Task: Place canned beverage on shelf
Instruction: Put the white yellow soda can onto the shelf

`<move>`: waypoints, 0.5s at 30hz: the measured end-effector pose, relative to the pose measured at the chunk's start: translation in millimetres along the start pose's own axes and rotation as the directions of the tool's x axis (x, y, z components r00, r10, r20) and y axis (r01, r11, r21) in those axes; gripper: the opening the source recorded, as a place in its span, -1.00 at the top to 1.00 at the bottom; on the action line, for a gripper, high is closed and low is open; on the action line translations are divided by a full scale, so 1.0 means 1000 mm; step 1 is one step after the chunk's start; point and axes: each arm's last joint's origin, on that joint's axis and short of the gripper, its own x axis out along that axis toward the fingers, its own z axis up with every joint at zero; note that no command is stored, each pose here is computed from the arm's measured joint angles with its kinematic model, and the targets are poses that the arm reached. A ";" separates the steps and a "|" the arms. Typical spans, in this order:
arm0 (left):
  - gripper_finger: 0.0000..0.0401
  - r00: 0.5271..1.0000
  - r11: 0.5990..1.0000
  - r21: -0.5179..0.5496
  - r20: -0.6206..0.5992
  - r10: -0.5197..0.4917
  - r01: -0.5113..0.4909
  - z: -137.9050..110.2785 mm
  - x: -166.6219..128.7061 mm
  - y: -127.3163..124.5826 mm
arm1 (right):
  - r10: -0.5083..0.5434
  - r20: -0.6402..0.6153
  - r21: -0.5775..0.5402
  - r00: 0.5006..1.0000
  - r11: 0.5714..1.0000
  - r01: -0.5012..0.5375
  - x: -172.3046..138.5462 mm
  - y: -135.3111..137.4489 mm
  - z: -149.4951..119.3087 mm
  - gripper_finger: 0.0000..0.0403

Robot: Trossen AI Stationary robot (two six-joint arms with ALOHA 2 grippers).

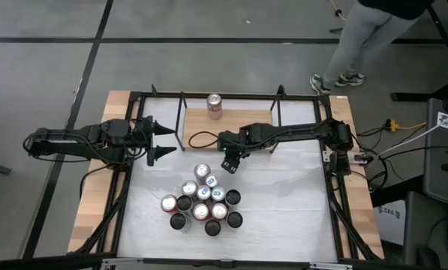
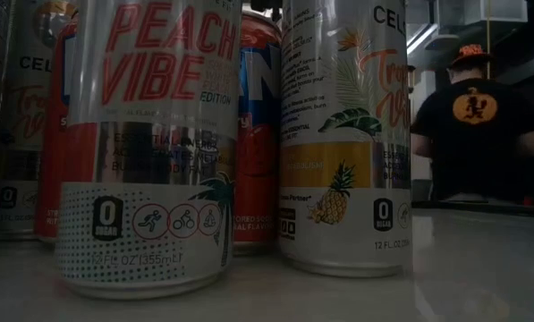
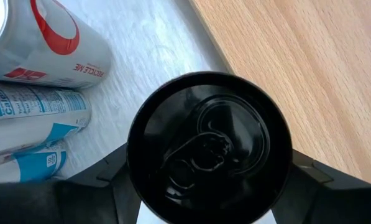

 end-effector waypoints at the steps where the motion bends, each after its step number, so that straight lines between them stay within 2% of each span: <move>1: -0.74 1.000 1.000 0.000 0.000 0.000 0.000 0.000 0.000 0.000 | 0.000 0.000 0.001 1.000 1.000 0.000 0.000 0.000 0.000 -0.28; 8: -0.74 1.000 1.000 0.000 0.000 0.000 0.000 0.000 0.000 0.000 | 0.000 -0.001 0.000 1.000 1.000 0.000 0.000 0.000 0.000 -0.31; 15: -0.74 1.000 1.000 0.000 0.000 0.000 0.000 0.000 0.000 0.000 | -0.009 -0.026 -0.004 1.000 1.000 0.009 0.005 0.000 -0.002 -0.67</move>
